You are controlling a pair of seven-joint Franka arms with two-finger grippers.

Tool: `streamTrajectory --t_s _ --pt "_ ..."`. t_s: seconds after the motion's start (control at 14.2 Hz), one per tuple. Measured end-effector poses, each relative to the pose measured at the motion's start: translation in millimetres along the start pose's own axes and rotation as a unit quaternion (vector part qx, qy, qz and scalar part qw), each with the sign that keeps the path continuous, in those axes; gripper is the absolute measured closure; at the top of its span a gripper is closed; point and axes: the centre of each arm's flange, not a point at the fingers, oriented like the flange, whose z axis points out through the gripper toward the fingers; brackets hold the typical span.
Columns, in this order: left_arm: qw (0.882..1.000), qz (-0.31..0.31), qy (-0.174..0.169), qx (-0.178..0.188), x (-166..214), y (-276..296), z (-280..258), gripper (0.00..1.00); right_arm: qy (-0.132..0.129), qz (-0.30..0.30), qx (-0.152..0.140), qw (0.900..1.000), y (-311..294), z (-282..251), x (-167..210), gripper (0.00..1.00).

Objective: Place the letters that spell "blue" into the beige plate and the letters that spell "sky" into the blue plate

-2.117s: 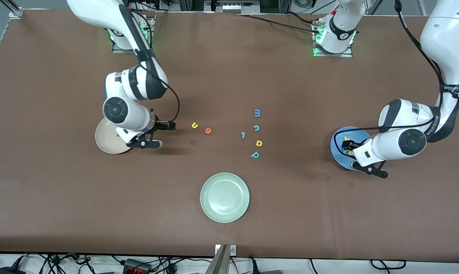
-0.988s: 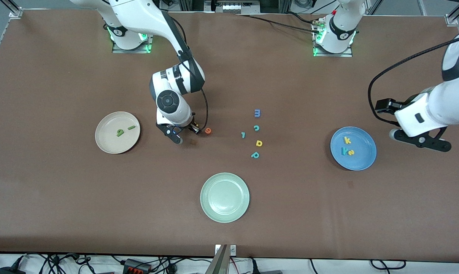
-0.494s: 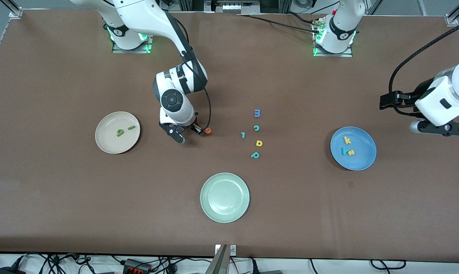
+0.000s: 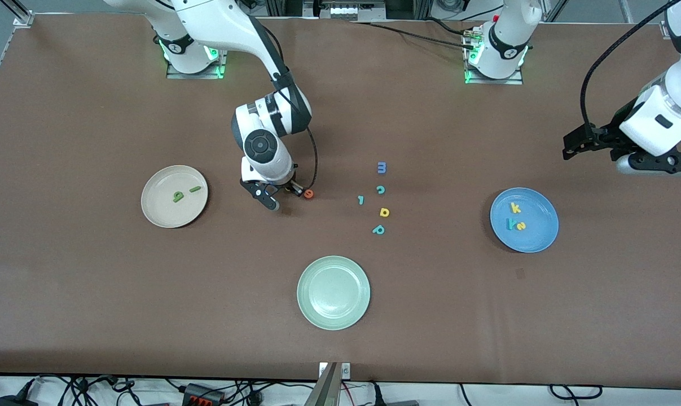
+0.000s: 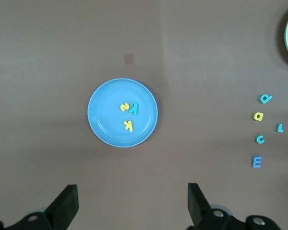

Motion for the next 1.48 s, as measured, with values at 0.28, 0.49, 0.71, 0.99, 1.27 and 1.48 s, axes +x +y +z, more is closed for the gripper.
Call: streamTrajectory --t_s 0.28,0.49,0.71,0.99,1.27,1.48 --pt "1.0 0.005 -0.005 0.0 -1 1 3 0.0 0.003 -0.013 0.003 1.0 0 -4 8 0.74" --pt "1.0 0.007 -0.006 0.0 -2 4 3 0.0 0.014 -0.032 0.011 0.999 -2 -15 24 0.74" --pt "1.0 0.005 -0.006 0.0 -1 1 2 0.0 0.019 -0.086 -0.019 0.996 22 -27 76 0.74" --pt "1.0 0.007 0.002 0.0 1 1 -4 0.0 0.004 -0.17 -0.072 0.983 88 -61 177 0.74" --pt "1.0 0.008 0.003 0.0 2 1 -4 0.0 -0.031 -0.224 -0.099 0.969 149 -88 237 0.74" --pt "1.0 0.008 0.003 0.0 2 1 -4 0.0 -0.063 -0.23 -0.106 0.965 186 -76 258 0.74"
